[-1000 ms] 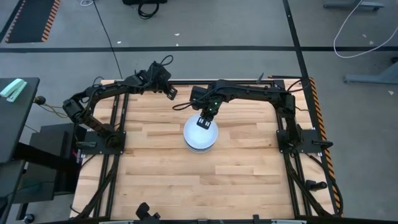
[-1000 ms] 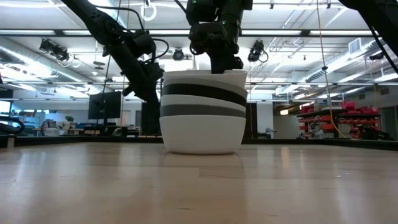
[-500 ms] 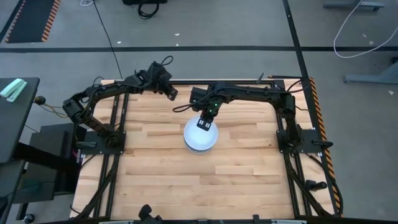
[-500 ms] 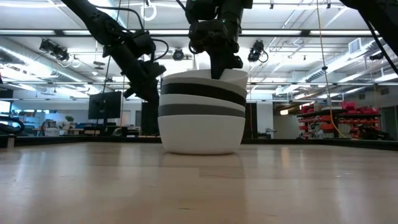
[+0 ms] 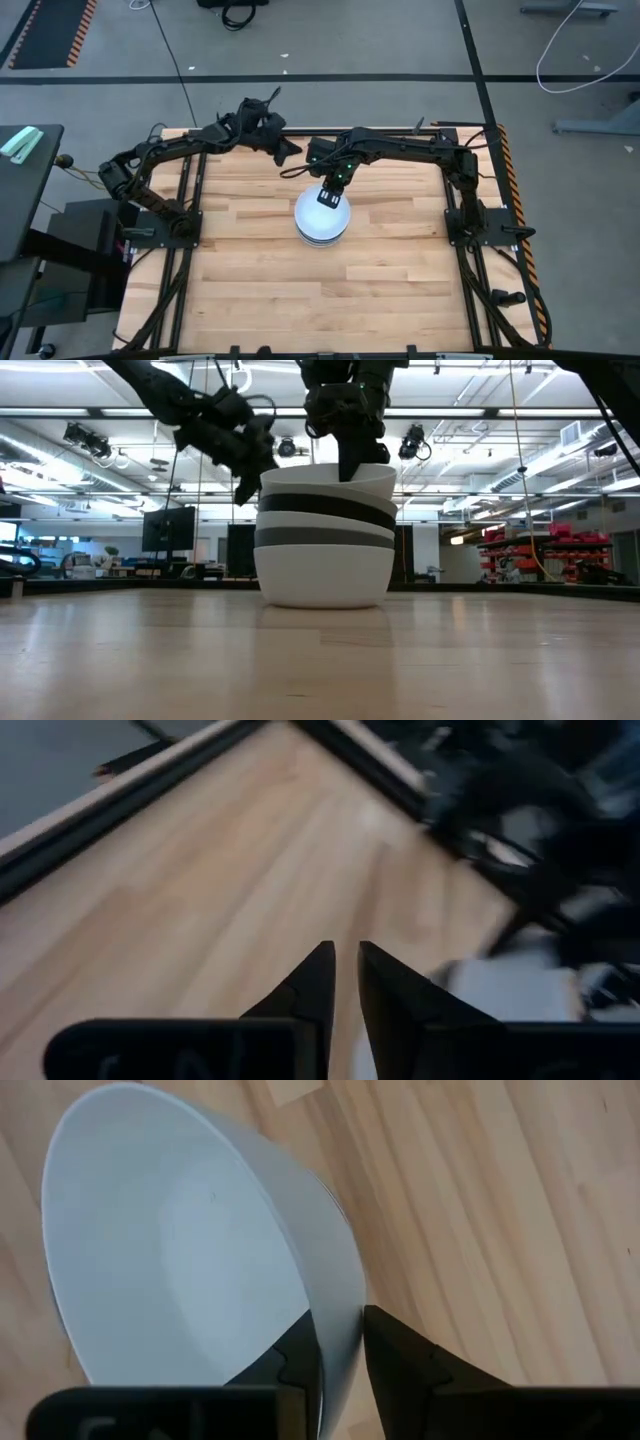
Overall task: Nest bowls inside each other
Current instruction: Stack the white bowl on the stacked bowl
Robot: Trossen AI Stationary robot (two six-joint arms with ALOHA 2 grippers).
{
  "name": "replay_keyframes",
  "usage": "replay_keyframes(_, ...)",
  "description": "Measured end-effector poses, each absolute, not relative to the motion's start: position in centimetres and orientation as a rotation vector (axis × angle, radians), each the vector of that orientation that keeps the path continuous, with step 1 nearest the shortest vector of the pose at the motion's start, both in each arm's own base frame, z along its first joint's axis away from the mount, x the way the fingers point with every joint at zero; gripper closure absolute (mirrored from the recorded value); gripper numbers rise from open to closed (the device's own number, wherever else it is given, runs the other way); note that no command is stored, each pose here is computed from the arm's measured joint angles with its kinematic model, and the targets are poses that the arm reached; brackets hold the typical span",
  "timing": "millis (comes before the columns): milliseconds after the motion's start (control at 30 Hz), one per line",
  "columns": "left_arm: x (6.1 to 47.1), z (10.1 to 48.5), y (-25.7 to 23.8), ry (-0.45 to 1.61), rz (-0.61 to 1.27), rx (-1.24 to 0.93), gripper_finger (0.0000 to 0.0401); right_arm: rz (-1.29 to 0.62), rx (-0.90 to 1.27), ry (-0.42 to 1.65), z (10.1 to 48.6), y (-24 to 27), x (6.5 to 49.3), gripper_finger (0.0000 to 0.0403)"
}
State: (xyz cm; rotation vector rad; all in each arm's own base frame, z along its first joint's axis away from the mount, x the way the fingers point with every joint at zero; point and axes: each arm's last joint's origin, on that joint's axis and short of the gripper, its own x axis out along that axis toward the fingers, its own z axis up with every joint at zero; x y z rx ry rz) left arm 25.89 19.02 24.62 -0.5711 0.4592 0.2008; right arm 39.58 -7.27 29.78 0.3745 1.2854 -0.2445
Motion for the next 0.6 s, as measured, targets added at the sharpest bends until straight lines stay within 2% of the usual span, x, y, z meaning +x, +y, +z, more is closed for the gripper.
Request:
replay_keyframes(267, 27.5, 26.0, 14.7, 0.492, -0.05, -0.582, 0.0346, -0.245, 0.375, 1.286, 29.7, -7.3, 39.6, 0.0323)
replay_keyframes(600, 28.1, 24.5, 11.0, 0.687, -0.124, -0.571, 0.035, -0.23, 0.356, 1.275, 29.7, -7.3, 39.7, 0.0323)
